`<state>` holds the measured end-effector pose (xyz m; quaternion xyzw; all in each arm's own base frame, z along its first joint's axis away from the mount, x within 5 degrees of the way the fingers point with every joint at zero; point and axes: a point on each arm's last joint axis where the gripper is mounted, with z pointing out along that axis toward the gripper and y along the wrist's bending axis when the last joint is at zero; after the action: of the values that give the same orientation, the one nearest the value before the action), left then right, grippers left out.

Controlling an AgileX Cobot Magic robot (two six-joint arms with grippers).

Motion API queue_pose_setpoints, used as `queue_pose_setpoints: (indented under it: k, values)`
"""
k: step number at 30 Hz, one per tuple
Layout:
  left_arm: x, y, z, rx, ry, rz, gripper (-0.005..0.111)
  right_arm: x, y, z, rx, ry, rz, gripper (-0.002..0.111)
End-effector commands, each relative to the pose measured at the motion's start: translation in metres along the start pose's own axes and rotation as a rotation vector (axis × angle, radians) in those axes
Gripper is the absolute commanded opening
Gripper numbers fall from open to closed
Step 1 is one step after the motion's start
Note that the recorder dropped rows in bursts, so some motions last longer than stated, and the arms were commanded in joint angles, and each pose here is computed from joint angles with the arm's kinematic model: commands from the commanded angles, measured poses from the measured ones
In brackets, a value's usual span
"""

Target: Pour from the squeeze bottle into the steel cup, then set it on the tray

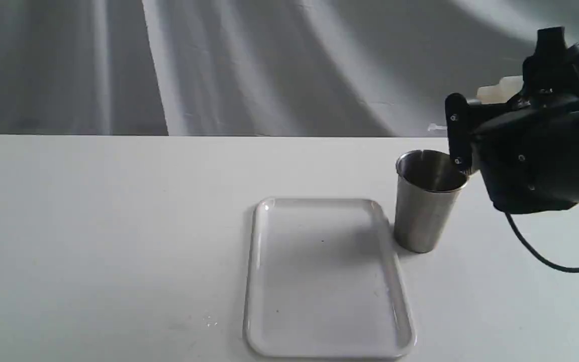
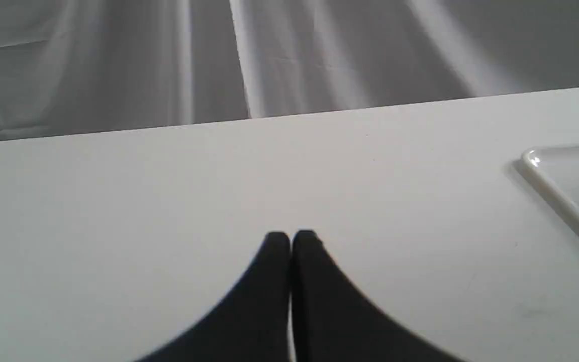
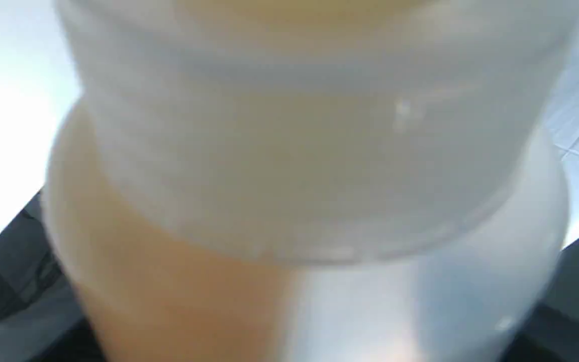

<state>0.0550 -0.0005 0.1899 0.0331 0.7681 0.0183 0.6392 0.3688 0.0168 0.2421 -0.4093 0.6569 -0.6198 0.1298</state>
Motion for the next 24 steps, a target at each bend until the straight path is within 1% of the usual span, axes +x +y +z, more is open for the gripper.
queue_pose_setpoints:
  k: [1, 9, 12, 19, 22, 24]
  values:
    - [0.001, 0.0, 0.0, -0.001, -0.005, -0.006, 0.0, 0.004, -0.009, -0.002, 0.03, 0.008, 0.1, 0.009]
    - [0.001, 0.0, 0.0, -0.001, -0.005, -0.004, 0.0, 0.005, -0.006, -0.002, 0.0, 0.017, 0.267, 0.009]
    - [0.001, 0.0, 0.0, -0.001, -0.005, -0.002, 0.0, 0.005, -0.004, -0.002, -0.013, 0.02, 0.289, 0.009]
    - [0.001, 0.0, 0.0, -0.001, -0.005, -0.002, 0.0, 0.002, 0.002, -0.002, -0.092, -0.001, 0.331, 0.009]
    - [0.001, 0.0, 0.0, -0.001, -0.005, -0.006, 0.0, -0.002, 0.006, -0.003, -0.14, -0.03, 0.388, 0.009]
    - [0.001, 0.0, 0.0, -0.001, -0.005, -0.006, 0.0, -0.005, 0.009, -0.003, -0.181, -0.052, 0.465, 0.009]
